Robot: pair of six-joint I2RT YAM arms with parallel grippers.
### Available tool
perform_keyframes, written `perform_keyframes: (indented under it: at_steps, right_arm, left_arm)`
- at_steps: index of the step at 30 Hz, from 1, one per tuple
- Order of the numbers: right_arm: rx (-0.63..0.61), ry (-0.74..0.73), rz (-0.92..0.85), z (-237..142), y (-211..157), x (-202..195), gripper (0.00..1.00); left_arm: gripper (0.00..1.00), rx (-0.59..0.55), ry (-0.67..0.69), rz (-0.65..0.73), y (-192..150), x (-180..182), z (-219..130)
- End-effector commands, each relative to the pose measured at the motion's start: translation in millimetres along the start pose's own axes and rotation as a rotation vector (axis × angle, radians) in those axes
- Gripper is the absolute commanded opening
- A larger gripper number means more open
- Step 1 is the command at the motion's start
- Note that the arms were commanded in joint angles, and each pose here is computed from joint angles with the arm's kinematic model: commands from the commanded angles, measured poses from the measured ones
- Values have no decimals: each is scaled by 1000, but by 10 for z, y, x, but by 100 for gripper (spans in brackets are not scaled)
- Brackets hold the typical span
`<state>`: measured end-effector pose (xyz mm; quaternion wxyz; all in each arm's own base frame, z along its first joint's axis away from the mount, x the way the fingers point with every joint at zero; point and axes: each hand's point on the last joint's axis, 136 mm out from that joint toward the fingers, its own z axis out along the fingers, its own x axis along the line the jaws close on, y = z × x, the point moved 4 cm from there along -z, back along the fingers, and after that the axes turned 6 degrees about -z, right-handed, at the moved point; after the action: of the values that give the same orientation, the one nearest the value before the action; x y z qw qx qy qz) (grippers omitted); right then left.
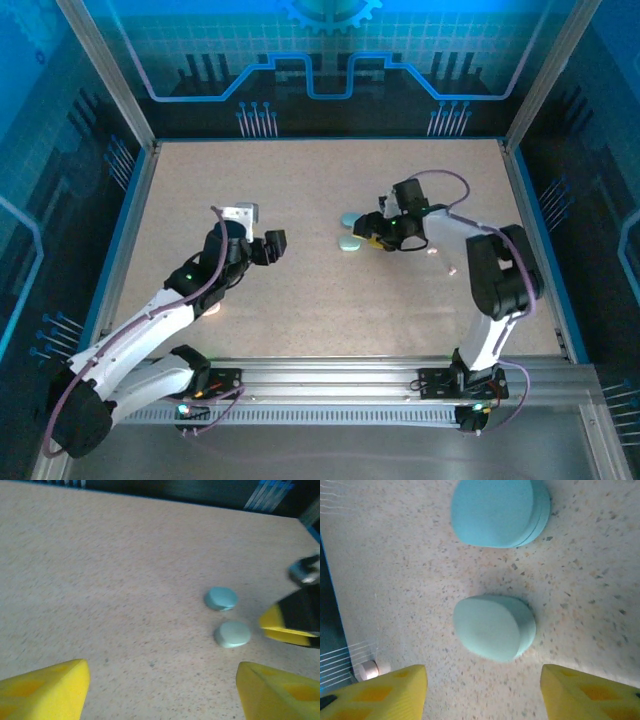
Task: Insert the wireless bluetooth earbuds into the charging case
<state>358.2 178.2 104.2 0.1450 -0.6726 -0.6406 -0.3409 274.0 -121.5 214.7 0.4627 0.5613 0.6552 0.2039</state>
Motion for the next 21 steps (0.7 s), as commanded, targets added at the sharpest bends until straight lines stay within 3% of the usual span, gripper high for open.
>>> perform_keyframes:
  at_steps: [1,6,11,16,21]
  right_arm:
    - [-58,-63,-90,-358,-19,60,63]
    - [-147,-39,-179,-714,-24,320,64]
    - [-135,-8,-258,-794,-131,629,66]
    - [-96,-6,-322,-701,-218,836,67]
    - [-63,0,-328,-591,-255,879,67]
  left_arm:
    - [77,24,159,-152,4,294,-80]
    - [82,130,443,-454,-286,926,-223]
    - [86,128,741,-718,-607,1452,-544]
    - [86,127,953,-952,-865,1594,-820]
    - [86,215,1034,-1073,-1044,1567,-745]
